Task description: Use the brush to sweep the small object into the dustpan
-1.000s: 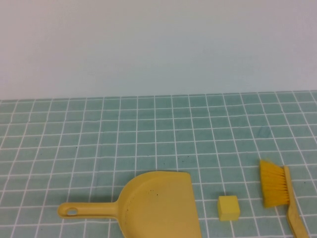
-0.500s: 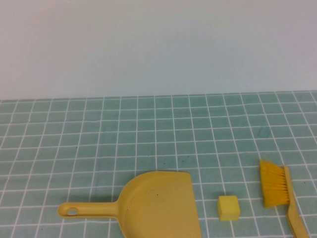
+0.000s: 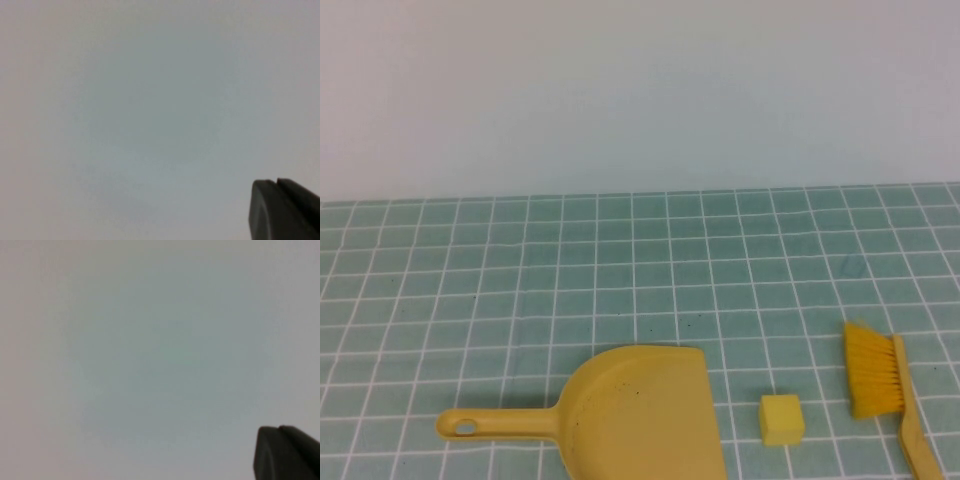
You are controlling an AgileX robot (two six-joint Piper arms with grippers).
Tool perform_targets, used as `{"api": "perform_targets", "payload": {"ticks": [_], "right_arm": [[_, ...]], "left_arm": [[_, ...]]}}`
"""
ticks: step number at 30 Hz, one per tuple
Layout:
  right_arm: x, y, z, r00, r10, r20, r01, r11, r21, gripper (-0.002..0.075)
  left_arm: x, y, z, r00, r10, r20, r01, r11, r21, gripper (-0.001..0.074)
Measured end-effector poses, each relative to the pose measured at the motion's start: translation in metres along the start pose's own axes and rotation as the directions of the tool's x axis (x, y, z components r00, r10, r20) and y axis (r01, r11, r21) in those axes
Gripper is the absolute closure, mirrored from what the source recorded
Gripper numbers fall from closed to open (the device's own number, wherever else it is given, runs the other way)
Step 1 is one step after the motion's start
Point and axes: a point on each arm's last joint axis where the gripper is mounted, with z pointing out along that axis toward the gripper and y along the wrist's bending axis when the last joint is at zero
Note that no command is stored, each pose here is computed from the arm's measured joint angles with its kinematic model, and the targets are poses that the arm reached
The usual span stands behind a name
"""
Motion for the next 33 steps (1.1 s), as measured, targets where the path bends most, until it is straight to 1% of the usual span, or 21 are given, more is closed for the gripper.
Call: {"api": "perform_targets", "payload": {"ticks": [2,5,6,7,8,9,10,12,15,16,18,21,31,33], "right_arm": [[0.005,0.000,0.001,0.998,-0.034,-0.046,0.034,0.999,-0.005,0.0727],[0.013,0.000,0.002,0.994,-0.051,-0.094,0.051,0.999,-0.011,0.0727],[0.015,0.000,0.003,0.993,-0.033,-0.110,0.031,0.999,-0.015,0.0727],[0.018,0.001,0.003,0.992,0.019,-0.128,-0.022,1.000,-0.020,0.0727],[0.022,0.003,0.003,0.983,0.105,-0.152,-0.111,0.993,-0.029,0.0727],[0.025,0.005,0.004,0.961,0.209,-0.179,-0.220,0.975,-0.039,0.0727],[0.028,0.008,0.004,0.930,0.308,-0.201,-0.324,0.945,-0.050,0.0727],[0.034,0.012,0.006,0.845,0.479,-0.238,-0.505,0.861,-0.058,0.0727],[0.042,0.011,0.015,0.740,0.637,-0.217,-0.659,0.751,-0.044,0.0727],[0.045,0.008,0.018,0.721,0.665,-0.194,-0.683,0.730,-0.033,0.0727],[0.053,0.003,0.024,0.689,0.705,-0.167,-0.716,0.698,-0.004,0.0727],[0.066,-0.001,0.030,0.664,0.728,-0.169,-0.734,0.678,0.036,0.0727],[0.115,-0.008,0.038,0.610,0.750,-0.257,-0.733,0.657,0.176,0.0727],[0.127,-0.009,0.039,0.596,0.753,-0.277,-0.728,0.653,0.207,0.0727]], "left_arm": [[0.003,-0.001,0.004,0.999,0.037,-0.021,-0.037,0.999,0.022,0.0735],[0.005,-0.002,0.006,0.997,0.073,-0.036,-0.072,0.996,0.044,0.0735],[0.005,-0.002,0.006,0.996,0.078,-0.036,-0.076,0.996,0.046,0.0735],[0.006,-0.002,0.007,0.996,0.086,-0.038,-0.084,0.995,0.049,0.0735],[0.006,-0.002,0.007,0.995,0.097,-0.040,-0.095,0.994,0.049,0.0735],[0.006,-0.002,0.007,0.993,0.109,-0.042,-0.107,0.993,0.050,0.0735],[0.007,-0.002,0.008,0.992,0.118,-0.045,-0.116,0.992,0.049,0.0735],[0.007,-0.002,0.008,0.992,0.120,-0.047,-0.118,0.992,0.047,0.0735],[0.007,-0.002,0.008,0.992,0.120,-0.048,-0.118,0.992,0.045,0.0735],[0.007,-0.002,0.008,0.992,0.120,-0.047,-0.118,0.992,0.048,0.0735],[0.007,-0.003,0.008,0.992,0.120,-0.046,-0.117,0.991,0.060,0.0735],[0.007,-0.003,0.008,0.989,0.138,-0.048,-0.135,0.989,0.061,0.0735],[0.007,-0.004,0.008,0.989,0.143,-0.048,-0.139,0.988,0.070,0.0735],[0.008,-0.003,0.010,0.993,0.112,-0.046,-0.109,0.992,0.066,0.0735]]}}
